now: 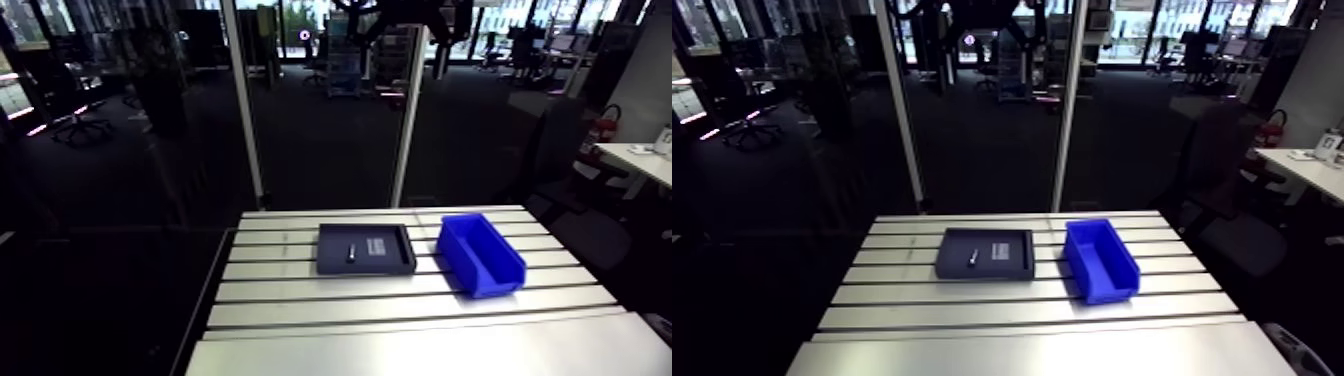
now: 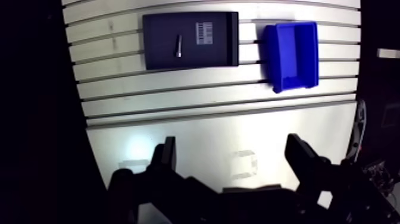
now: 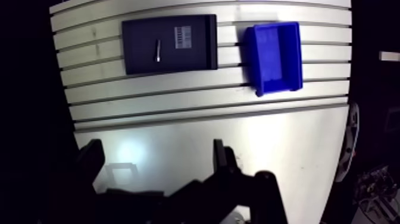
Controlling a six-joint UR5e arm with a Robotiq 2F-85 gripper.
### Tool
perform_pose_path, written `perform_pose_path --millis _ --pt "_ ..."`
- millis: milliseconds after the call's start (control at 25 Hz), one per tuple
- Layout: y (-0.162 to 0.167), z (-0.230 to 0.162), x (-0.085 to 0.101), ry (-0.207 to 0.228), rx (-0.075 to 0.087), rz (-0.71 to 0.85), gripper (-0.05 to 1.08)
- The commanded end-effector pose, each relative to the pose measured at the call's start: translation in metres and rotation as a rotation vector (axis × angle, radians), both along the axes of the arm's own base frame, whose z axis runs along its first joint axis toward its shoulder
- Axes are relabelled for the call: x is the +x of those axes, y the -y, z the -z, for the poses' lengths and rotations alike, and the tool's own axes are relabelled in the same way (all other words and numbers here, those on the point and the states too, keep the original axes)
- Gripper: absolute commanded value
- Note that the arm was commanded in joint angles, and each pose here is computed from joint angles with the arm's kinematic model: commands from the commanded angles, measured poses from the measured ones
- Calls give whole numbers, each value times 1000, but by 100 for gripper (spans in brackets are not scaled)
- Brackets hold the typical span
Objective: Pick up the M10 bolt from the tray and put it into the blue bin.
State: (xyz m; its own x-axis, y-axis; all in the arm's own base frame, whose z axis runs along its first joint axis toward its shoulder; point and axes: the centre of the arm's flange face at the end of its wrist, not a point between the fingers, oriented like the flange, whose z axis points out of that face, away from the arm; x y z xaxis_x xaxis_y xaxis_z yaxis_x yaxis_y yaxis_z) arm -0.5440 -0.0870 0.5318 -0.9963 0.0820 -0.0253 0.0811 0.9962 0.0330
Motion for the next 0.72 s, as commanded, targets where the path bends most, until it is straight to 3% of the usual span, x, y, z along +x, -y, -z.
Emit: perform_pose_path --millis 40,720 --pt "-5 7 -11 -1 -5 40 1" --pt "-3 20 -14 -4 -9 55 1"
